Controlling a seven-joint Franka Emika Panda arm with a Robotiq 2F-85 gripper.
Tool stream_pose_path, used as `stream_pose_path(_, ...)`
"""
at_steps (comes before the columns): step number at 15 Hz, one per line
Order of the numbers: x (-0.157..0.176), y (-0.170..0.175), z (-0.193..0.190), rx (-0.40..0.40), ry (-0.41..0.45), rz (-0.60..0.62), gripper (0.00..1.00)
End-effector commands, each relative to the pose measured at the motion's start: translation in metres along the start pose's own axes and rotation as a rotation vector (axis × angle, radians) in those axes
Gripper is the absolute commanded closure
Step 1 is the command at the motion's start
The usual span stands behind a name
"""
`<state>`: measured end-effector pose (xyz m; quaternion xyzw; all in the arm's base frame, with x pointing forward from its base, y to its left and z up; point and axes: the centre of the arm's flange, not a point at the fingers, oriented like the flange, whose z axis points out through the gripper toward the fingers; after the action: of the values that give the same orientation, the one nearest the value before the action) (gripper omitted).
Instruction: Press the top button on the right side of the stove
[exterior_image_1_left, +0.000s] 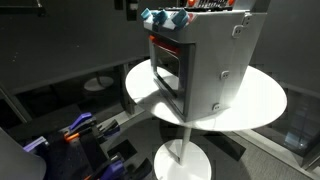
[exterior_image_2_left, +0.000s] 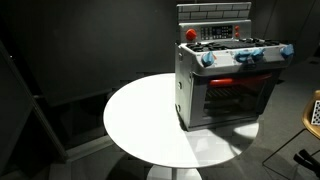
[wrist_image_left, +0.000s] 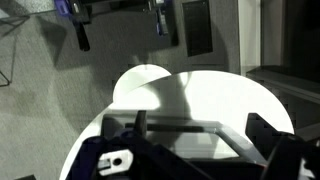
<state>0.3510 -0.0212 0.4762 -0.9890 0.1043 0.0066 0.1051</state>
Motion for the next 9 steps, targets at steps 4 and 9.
stream_pose_path(4,0.046,-0.009,-0.053,-0.115,0.228,-0.013,0.0)
stream_pose_path(9,0.085,0.003,-0.061,-0.221,0.377,0.001,0.0)
